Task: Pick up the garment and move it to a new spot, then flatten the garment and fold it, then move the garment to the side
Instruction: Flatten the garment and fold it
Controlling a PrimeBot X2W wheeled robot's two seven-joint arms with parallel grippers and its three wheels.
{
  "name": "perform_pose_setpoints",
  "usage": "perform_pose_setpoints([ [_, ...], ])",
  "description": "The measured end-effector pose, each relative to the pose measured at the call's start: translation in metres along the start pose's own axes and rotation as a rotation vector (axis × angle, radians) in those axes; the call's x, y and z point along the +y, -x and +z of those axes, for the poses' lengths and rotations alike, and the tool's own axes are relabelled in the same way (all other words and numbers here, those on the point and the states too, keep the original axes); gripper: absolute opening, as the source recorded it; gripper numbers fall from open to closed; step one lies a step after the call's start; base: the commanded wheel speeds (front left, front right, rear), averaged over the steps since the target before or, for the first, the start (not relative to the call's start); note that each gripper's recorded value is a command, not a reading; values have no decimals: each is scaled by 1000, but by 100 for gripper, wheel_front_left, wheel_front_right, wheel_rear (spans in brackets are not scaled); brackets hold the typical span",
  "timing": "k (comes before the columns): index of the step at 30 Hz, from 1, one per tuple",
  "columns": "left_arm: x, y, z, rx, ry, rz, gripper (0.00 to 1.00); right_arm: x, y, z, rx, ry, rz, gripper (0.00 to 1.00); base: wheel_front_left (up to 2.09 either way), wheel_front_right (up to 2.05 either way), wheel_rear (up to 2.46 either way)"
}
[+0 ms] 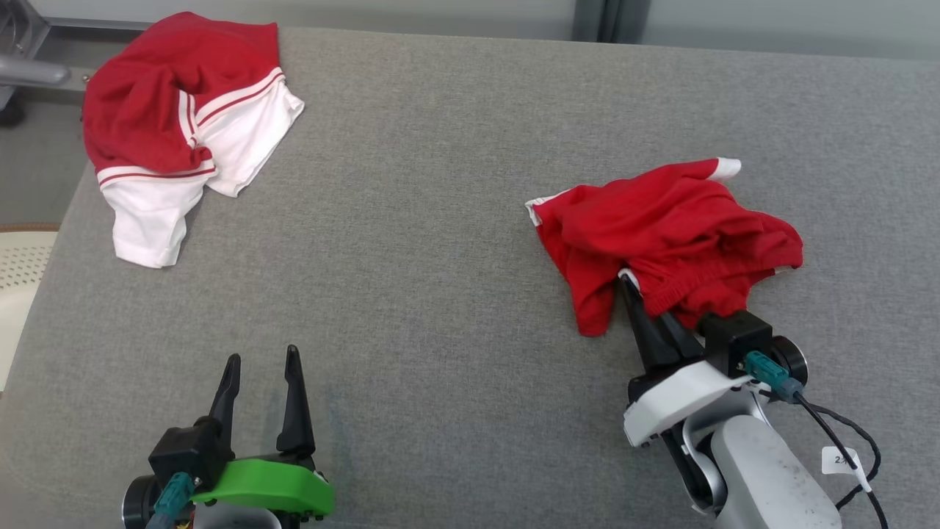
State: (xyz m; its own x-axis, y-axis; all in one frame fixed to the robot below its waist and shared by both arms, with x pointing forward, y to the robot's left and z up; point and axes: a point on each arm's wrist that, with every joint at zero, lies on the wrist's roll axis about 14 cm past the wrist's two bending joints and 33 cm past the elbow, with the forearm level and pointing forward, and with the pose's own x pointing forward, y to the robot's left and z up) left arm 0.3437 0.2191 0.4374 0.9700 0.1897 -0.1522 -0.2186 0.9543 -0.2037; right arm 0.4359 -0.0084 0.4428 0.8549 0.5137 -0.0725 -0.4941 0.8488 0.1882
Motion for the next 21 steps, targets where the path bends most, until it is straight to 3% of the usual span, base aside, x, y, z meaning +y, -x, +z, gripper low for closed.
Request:
perform_pose_setpoints([
  [14, -25, -4, 5, -18, 19, -78, 100, 68, 13, 115, -339, 86, 193, 0, 0, 0, 0],
  [17, -30, -4, 7, -24, 22, -92, 100, 65, 20, 116, -341, 84, 175, 0, 0, 0, 0],
  [21, -39, -4, 7, -26, 24, -119, 100, 28, 28, 96, -269, 73, 56, 0, 0, 0, 0],
])
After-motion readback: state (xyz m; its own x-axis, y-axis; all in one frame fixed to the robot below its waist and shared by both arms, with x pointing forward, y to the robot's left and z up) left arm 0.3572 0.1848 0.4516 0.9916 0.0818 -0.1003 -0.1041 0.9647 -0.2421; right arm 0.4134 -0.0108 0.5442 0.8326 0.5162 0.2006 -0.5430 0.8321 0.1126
